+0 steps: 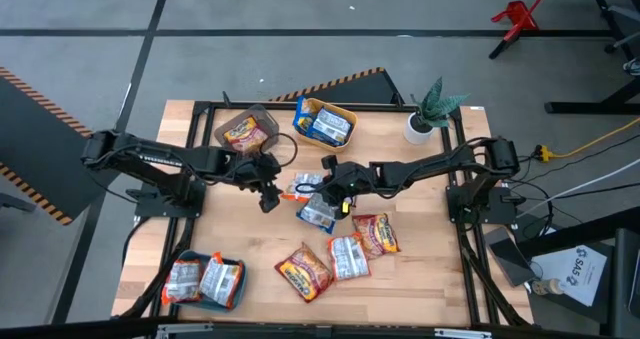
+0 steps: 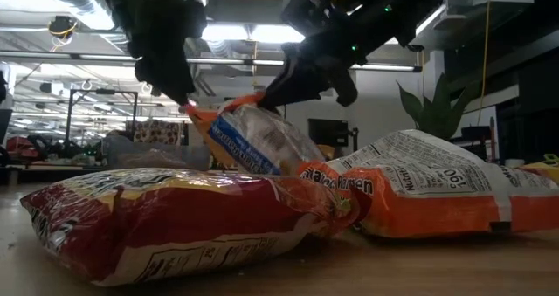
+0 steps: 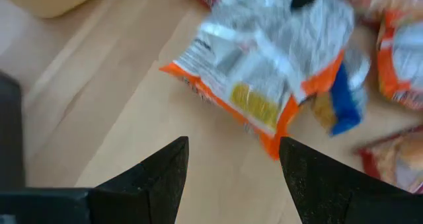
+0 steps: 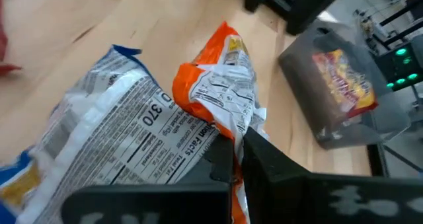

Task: Sort Maruchan noodles
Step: Put the orange noodle pack into the blue bin

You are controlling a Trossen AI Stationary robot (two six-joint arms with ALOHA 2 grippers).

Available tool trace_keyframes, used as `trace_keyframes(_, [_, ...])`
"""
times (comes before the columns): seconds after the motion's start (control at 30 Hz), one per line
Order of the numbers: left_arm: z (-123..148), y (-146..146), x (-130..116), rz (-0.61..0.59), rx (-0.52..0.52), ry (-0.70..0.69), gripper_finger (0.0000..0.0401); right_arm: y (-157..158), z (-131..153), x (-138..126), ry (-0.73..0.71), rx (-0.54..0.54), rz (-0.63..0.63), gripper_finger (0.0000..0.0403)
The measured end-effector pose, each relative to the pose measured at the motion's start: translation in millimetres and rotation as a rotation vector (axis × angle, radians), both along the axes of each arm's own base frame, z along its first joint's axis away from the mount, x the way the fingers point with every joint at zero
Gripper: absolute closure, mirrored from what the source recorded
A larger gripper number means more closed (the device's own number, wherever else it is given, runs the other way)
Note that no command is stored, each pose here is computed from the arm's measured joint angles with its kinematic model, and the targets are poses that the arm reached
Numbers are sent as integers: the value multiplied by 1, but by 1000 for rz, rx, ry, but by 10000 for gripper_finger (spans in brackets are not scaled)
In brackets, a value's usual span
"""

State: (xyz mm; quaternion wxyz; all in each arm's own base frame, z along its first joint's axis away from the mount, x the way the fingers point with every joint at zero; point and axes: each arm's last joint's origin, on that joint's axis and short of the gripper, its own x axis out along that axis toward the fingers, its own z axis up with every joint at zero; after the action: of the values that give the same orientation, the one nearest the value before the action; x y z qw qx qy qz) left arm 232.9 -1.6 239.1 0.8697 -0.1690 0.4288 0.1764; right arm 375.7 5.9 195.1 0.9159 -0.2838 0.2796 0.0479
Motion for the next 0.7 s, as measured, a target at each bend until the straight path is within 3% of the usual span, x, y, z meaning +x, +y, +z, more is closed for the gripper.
trace_keyframes(0.1, [-2, -3, -3, -11, -1, 34, 169, -2, 4, -2, -1, -4, -8, 403])
trace_keyframes(0.17, [-3, -2, -2, 54, -53, 17, 170, -2, 5, -2, -8, -5, -10, 403])
trace_keyframes(0.27, [-6, 3, -3, 236, -193, -6, 170, -3, 7, -3, -12, -20, -29, 403])
trace_keyframes(0.43, [-12, 4, -1, 428, -468, -72, 170, -3, 7, -3, -10, -41, -47, 403])
trace_keyframes(0.53, [-17, 2, 2, 501, -642, -120, 170, -4, 7, -3, -9, -59, -62, 403])
trace_keyframes(0.7, [-24, 1, 6, 584, -842, -207, 170, -4, 8, -3, -4, -111, -62, 403])
